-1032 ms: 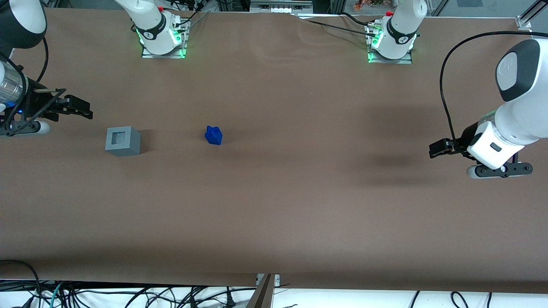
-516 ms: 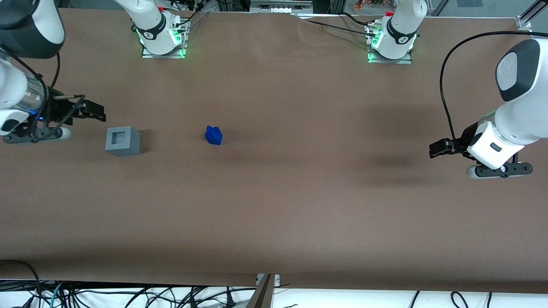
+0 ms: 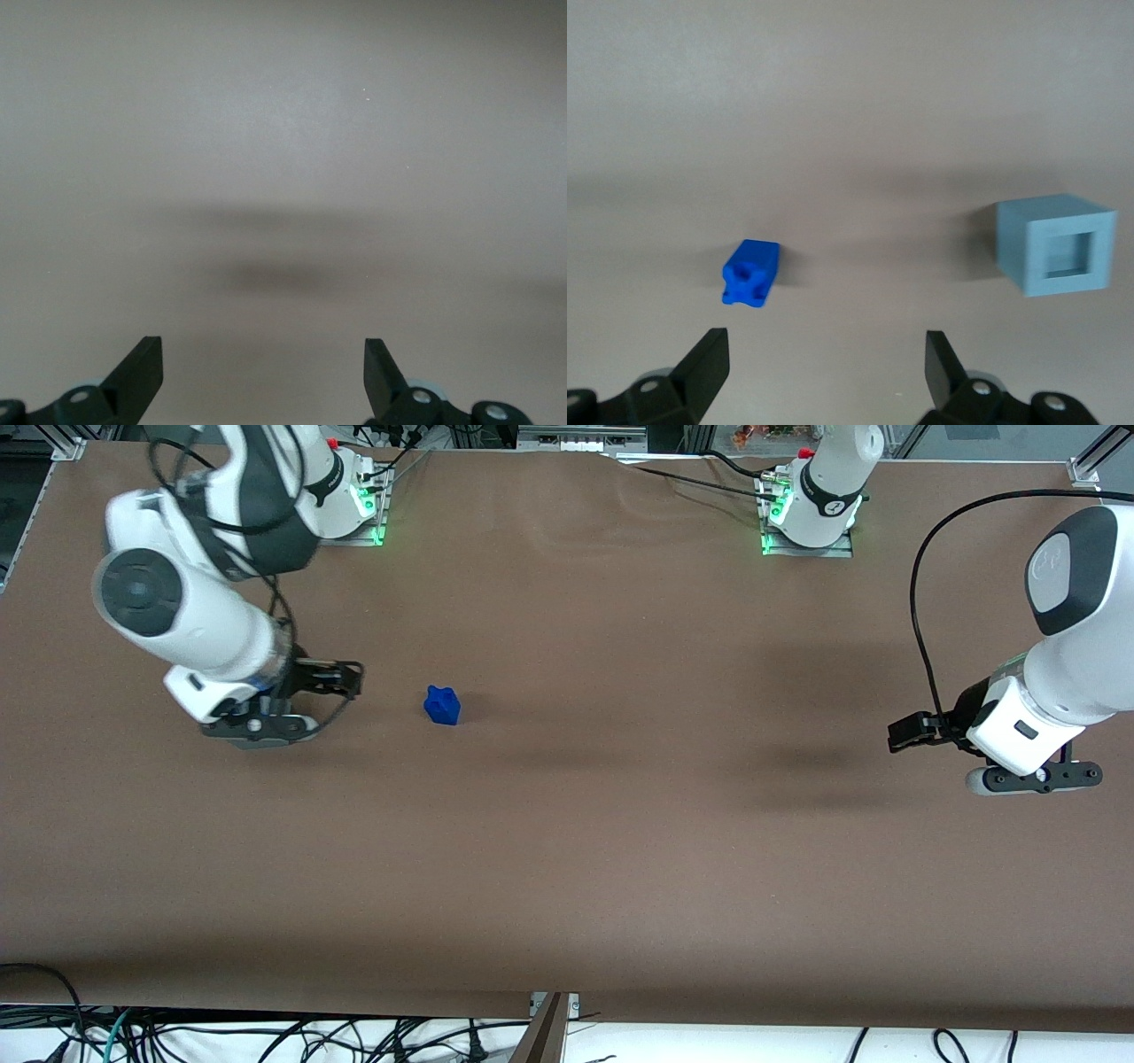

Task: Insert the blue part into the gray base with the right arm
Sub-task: 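Move the open right gripper over the blue part and lower it, then close the right gripper on the blue part and lift it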

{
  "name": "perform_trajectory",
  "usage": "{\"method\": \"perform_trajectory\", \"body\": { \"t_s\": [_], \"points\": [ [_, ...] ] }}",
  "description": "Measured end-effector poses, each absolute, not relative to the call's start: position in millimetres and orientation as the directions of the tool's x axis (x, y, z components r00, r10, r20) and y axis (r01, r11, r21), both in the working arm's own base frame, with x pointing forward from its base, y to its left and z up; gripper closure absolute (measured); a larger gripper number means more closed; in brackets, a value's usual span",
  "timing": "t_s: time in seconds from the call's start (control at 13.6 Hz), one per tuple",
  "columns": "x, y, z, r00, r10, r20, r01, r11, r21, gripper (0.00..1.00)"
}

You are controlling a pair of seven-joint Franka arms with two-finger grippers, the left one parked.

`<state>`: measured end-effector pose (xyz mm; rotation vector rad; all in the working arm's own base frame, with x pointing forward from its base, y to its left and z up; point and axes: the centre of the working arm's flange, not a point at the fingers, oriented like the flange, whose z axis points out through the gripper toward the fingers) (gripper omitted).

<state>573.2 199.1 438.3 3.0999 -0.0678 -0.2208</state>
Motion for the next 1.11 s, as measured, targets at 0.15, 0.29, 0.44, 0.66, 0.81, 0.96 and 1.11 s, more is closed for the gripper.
{"method": "perform_trajectory", "body": {
  "t_s": [0.15,0.29,0.44,0.66,0.81,0.96,1.11],
  "points": [
    [564.3,210.6,408.1,0.989,-0.09,-0.119,-0.087,-0.996,0.037,0.02],
    [551.7,222.8,380.2,0.985,-0.136,-0.107,-0.133,-0.99,0.038,0.02],
    [530.6,247.5,354.0,0.981,-0.168,-0.1,-0.165,-0.986,0.04,0.02],
    [506.8,270.1,326.3,0.98,-0.18,-0.089,-0.177,-0.983,0.039,0.02],
    [502.6,276.4,312.9,0.978,-0.191,-0.082,-0.189,-0.981,0.036,0.02],
    [501.3,280.1,294.7,0.978,-0.193,-0.074,-0.191,-0.981,0.033,0.02],
    [498.1,280.8,271.0,0.981,-0.189,-0.049,-0.188,-0.982,0.022,0.02]
  ]
}}
